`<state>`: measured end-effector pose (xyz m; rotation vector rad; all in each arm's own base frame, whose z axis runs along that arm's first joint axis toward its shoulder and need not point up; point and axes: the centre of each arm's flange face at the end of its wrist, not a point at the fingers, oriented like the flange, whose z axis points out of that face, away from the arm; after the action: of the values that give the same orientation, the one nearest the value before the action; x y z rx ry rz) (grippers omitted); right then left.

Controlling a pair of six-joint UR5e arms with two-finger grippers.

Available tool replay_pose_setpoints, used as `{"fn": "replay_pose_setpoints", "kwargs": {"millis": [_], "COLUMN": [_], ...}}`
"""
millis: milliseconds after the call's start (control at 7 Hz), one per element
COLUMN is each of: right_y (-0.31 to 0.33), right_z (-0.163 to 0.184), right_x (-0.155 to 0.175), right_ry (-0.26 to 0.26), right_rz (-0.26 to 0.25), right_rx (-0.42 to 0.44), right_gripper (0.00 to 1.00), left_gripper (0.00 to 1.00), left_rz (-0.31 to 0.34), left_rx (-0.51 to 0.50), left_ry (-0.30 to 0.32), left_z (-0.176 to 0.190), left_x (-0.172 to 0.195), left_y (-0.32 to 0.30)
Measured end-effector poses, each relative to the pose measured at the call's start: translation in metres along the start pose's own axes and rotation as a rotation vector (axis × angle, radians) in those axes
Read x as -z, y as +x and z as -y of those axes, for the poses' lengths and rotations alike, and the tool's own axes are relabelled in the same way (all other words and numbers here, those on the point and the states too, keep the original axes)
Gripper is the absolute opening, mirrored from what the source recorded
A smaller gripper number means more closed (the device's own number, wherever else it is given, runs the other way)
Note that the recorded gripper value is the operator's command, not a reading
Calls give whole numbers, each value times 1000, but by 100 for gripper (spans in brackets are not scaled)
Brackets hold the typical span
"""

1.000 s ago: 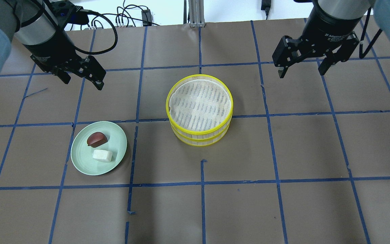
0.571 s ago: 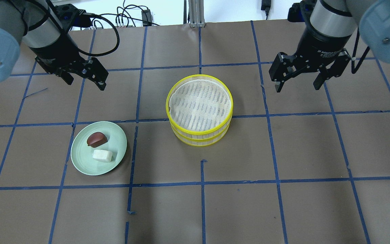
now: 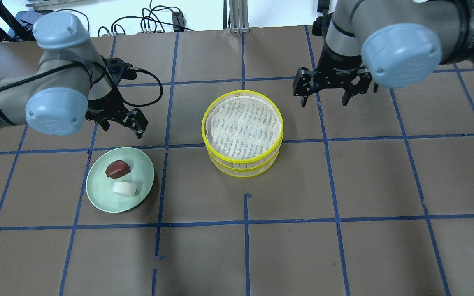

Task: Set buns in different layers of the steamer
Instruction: 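Grasp the white bun with the left gripper while the right grips the top tier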

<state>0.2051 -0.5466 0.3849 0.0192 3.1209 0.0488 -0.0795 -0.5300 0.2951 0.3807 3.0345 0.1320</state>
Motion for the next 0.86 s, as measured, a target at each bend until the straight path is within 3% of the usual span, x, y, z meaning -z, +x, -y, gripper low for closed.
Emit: {"fn": "replay_pose_setpoints", "kwargs": {"millis": [429,571,714,857], "right_y": [-46,-51,-52,-53], "right_z": [21,28,33,32], "right_x": [-51,-70,-92,-108], "right_ry": [44,56,65,67], "right_rz": [17,20,20,17], "right_rx": [-58,-58,-56,-53], "right_gripper": [98,92,77,24], "left_gripper": [98,98,98,98], "left_rz": [11,-9,-24,-35], "left_rx": [41,63,82,103], "left_ry": [-109,-154,-186,-205], "left_z": [-33,-48,-59,-65], "left_x": [-58,-77,-91,-99], "left_y": [-18,-24,-26,-26]}}
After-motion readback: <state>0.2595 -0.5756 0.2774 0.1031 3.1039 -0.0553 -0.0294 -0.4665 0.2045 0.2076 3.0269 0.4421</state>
